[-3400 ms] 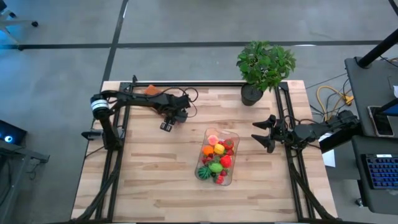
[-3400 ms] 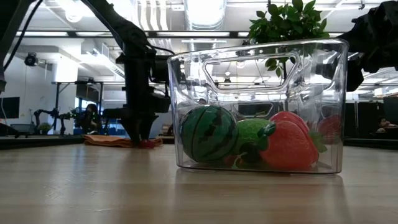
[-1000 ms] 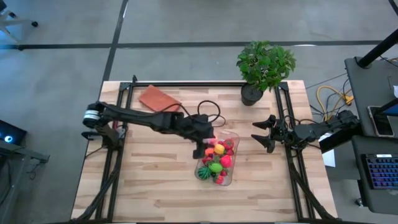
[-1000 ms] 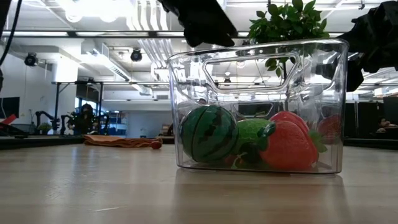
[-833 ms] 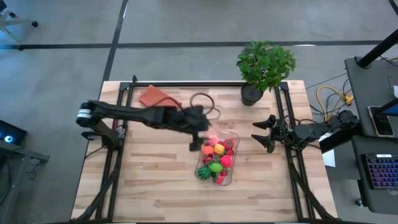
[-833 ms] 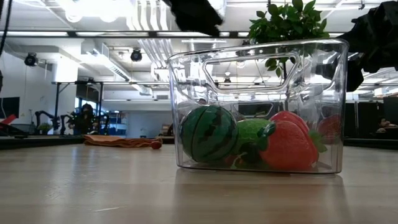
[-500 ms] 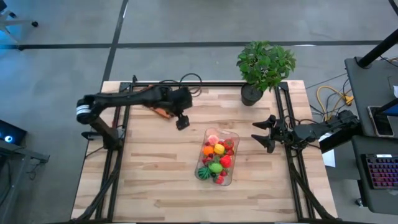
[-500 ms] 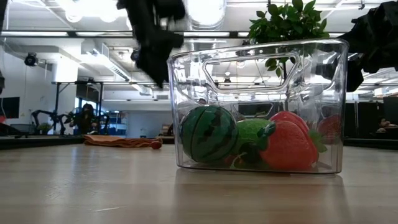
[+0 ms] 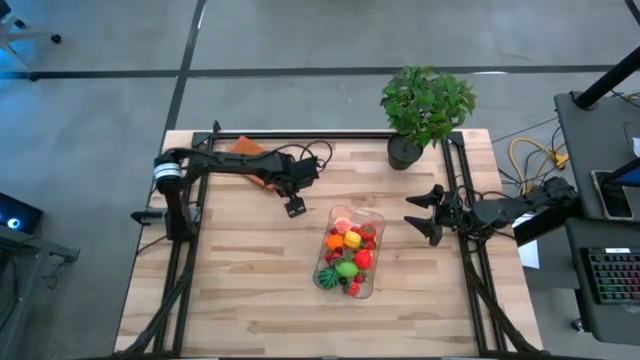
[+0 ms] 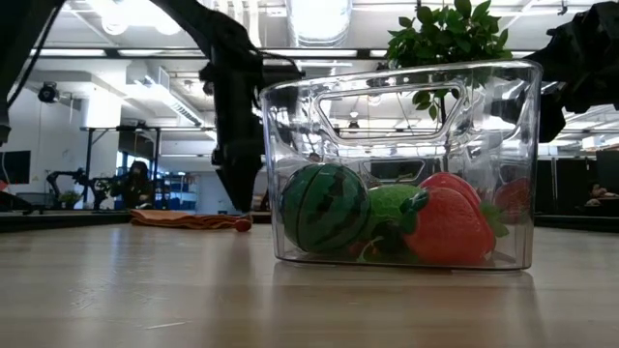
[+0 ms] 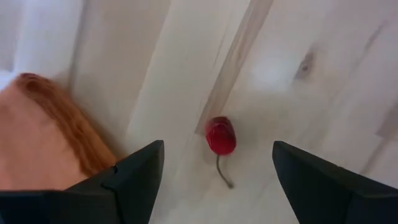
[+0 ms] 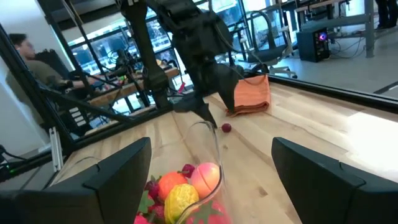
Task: Pick and placing Produce into tupperware
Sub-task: Put the cherry into the transparent bin
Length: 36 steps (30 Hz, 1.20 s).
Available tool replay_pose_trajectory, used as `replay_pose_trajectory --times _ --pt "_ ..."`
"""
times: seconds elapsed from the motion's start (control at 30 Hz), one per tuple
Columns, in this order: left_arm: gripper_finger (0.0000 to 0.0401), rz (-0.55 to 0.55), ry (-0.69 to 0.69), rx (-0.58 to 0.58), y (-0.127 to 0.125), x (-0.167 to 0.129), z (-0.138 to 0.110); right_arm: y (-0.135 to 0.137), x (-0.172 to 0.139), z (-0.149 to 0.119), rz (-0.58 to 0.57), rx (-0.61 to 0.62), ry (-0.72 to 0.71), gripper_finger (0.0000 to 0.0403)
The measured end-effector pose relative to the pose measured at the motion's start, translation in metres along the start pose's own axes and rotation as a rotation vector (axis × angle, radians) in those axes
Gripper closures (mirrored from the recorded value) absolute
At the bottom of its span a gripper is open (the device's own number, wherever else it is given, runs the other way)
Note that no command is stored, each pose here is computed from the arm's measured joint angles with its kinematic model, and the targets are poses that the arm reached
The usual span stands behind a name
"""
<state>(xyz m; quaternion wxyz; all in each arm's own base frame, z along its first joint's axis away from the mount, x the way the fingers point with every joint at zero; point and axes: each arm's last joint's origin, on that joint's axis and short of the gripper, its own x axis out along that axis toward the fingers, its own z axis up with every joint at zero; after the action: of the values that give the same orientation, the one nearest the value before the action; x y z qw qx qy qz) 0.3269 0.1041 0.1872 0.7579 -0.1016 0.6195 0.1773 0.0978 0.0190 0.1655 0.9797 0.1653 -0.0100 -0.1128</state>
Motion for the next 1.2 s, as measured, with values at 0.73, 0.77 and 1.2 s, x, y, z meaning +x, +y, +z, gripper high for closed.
replay_pose_trajectory --times 0.73,0.77,1.2 --pt "0.0173 -0.018 0.028 0.019 0.008 0.030 0.008 0.000 0.000 0.000 0.000 0.000 0.000 0.0078" --pt "0.0183 -0.019 0.030 0.012 0.010 0.031 0.007 0.000 0.000 0.000 0.000 0.000 0.000 0.0078" --pt "0.0295 -0.094 0.057 -0.041 0.019 0.029 0.006 0.000 0.000 0.000 0.000 0.000 0.000 0.0078"
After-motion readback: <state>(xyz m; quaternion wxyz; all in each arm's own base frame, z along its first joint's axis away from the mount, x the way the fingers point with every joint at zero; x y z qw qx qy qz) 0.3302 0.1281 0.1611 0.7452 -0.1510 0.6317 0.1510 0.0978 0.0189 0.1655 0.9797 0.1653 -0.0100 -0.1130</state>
